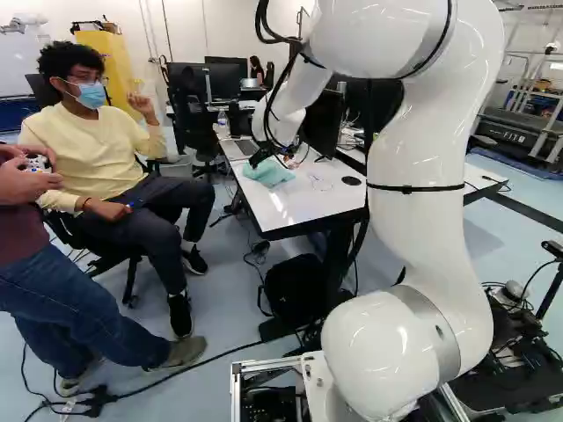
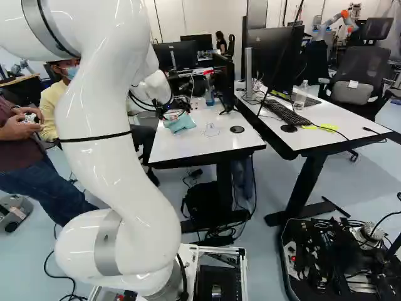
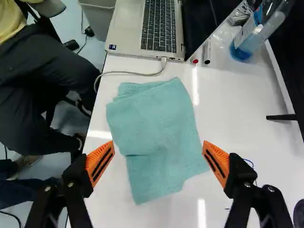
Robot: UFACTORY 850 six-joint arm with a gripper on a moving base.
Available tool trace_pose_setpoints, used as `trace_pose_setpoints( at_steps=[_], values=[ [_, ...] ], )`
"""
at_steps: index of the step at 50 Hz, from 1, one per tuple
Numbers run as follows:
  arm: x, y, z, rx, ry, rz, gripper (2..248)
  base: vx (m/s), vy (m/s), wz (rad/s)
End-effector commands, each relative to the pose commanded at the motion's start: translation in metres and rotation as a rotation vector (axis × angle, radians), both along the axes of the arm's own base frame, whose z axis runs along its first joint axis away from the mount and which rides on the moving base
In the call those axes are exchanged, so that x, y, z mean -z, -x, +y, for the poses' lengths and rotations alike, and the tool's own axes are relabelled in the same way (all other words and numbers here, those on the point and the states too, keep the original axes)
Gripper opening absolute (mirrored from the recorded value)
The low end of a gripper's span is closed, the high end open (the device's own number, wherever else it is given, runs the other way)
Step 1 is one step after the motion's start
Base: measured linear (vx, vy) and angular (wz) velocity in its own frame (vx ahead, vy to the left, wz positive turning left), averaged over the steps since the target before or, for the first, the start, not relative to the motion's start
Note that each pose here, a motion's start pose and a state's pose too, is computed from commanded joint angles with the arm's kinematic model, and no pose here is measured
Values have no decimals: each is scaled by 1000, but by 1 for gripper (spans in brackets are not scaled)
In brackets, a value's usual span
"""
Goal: Clean the table with the green towel
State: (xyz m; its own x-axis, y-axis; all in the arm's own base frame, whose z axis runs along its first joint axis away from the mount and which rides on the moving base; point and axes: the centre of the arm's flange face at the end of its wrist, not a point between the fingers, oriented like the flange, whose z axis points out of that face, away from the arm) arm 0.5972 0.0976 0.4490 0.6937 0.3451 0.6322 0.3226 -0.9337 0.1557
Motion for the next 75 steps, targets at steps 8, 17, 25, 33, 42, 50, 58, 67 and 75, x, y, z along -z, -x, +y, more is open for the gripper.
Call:
trace_pose_setpoints(
  at_steps=[8, 17, 25, 33, 42, 50, 58, 67, 75],
  values=[
    [-1, 13, 4, -73, 58, -3, 247, 0, 0, 0],
    [-2, 30, 10, -158, 122, -6, 247, 0, 0, 0],
    [-3, 45, 15, -234, 179, -11, 247, 0, 0, 0],
    [-3, 60, 19, -311, 235, -17, 247, 0, 0, 0],
    [-4, 77, 25, -399, 298, -26, 247, 0, 0, 0],
    [-5, 93, 29, -478, 353, -35, 247, 0, 0, 0],
    [-6, 104, 31, -541, 387, -56, 247, 0, 0, 0],
    [-8, 104, 24, -514, 332, -95, 247, 0, 0, 0],
    [-9, 102, 12, -435, 279, -92, 247, 0, 0, 0]
  ],
)
